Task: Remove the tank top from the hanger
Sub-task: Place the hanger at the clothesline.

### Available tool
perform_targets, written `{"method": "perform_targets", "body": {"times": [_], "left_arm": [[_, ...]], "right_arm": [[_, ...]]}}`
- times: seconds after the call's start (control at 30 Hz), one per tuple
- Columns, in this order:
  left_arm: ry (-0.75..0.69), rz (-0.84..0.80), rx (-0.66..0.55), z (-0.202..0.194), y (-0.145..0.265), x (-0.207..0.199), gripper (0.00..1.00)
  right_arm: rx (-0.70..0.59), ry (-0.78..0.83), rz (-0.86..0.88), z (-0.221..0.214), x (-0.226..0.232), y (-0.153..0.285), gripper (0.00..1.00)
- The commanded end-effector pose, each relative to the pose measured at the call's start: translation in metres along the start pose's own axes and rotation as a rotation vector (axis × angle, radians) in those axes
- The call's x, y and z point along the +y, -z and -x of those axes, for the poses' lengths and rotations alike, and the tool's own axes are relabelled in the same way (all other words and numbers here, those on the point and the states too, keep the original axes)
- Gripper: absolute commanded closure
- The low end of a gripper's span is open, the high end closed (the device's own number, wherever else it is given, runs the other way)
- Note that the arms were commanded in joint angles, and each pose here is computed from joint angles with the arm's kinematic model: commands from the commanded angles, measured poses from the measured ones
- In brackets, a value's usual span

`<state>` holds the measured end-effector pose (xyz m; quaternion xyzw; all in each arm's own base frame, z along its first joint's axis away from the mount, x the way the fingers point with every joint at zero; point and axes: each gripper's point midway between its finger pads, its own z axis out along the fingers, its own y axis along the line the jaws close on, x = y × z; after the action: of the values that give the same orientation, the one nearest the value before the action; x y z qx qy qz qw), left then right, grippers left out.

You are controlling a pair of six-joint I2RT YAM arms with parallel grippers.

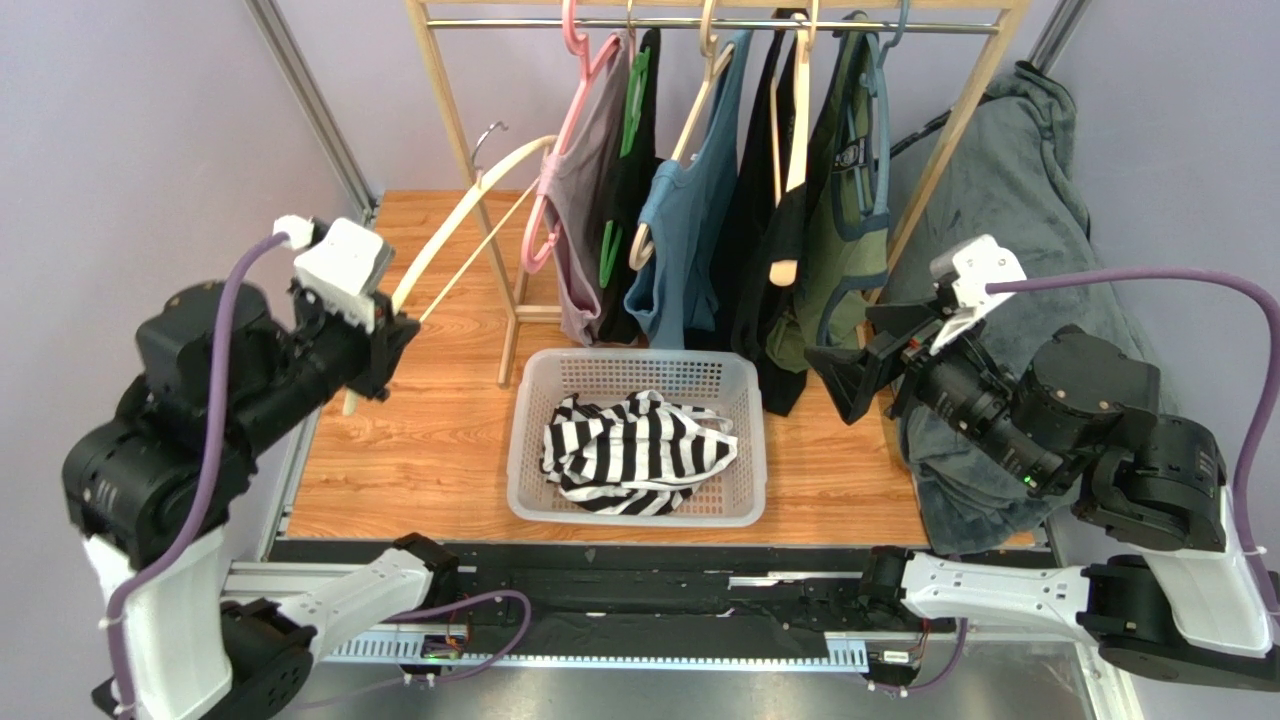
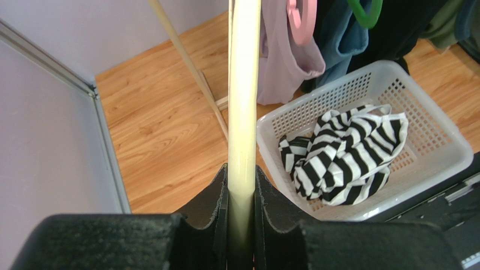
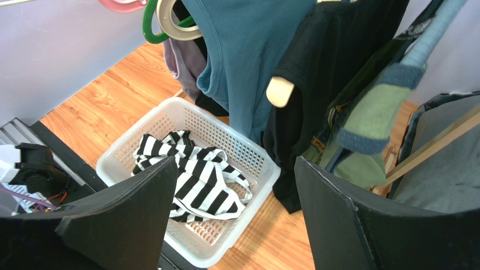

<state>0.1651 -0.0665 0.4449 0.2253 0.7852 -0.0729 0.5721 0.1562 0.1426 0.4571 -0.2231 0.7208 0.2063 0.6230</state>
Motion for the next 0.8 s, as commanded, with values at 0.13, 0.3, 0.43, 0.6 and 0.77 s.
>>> {"method": "perform_targets", "body": {"times": [0.13, 0.3, 0.43, 0.6, 0.77], "left_arm": [[0.21, -0.036, -0.061, 0.063, -0.058, 0.018, 1.0], [0.25, -0.069, -0.131, 0.091, -0.075, 0.025, 1.0], [0.287, -0.112, -0.164, 0.099, -0.087, 0.021, 1.0], [0.302, -0.128, -0.22, 0.109, -0.095, 0.021, 1.0], [0.285, -0.112, -0.284, 0.115, -0.085, 0.022, 1.0]], "right_arm": [[-0.004, -0.075, 0.013, -0.01, -0.005, 0.015, 0.19], [0.005, -0.074, 0.026, -0.016, -0.004, 0.017, 0.19], [0.023, -0.065, 0.054, -0.025, 0.003, 0.014, 0.18], [0.037, -0.07, 0.069, -0.041, 0.008, 0.008, 0.18], [0.032, -0.079, 0.07, -0.046, 0.009, 0.007, 0.19]]}}
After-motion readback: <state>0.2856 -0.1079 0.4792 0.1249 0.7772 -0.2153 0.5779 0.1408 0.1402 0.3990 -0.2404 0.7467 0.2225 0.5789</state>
